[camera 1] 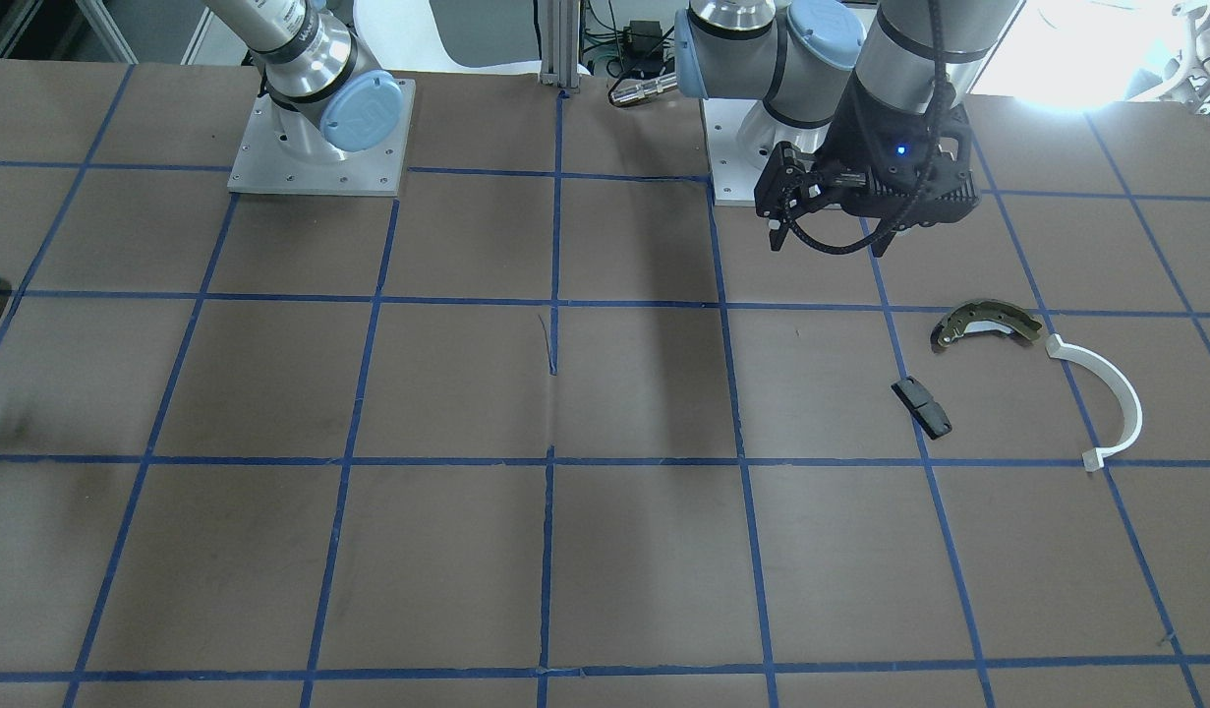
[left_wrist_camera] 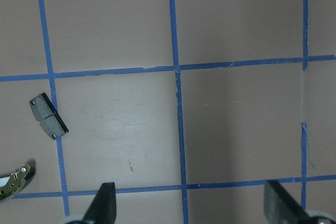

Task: Place bearing gear from tray to pile

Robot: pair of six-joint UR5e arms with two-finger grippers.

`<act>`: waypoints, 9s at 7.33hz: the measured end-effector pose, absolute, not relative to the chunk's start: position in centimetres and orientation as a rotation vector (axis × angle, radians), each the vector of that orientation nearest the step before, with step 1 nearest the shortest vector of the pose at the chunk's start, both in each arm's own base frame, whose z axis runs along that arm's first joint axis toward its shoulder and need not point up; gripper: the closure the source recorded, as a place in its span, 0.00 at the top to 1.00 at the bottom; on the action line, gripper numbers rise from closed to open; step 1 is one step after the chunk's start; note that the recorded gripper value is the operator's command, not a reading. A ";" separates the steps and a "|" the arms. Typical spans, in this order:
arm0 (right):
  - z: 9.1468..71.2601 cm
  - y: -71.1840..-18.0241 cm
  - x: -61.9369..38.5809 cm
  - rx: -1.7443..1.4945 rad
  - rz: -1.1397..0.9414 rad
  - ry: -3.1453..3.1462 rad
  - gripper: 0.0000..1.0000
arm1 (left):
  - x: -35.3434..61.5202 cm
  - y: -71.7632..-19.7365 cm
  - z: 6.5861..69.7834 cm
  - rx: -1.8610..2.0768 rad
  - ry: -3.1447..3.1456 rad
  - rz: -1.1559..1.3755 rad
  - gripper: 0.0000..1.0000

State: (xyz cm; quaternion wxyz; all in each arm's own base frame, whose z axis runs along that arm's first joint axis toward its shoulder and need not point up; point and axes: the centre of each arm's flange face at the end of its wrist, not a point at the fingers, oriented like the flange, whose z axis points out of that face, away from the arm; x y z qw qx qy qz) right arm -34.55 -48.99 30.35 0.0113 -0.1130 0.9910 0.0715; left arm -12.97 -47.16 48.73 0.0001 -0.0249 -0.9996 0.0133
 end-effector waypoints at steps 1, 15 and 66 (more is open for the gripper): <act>32.9 -50.0 -29.1 -0.279 0.267 3.077 0.09 | -13.0 -47.1 48.7 -0.079 -3.140 0.041 1.00; 22.2 -53.6 32.9 1.141 -0.025 2.695 1.00 | -12.9 -46.9 48.9 -0.084 -3.146 0.047 1.00; 28.3 -46.3 -21.1 -1.359 -0.263 2.728 0.16 | 12.3 -49.3 27.2 -0.132 -3.159 0.072 0.92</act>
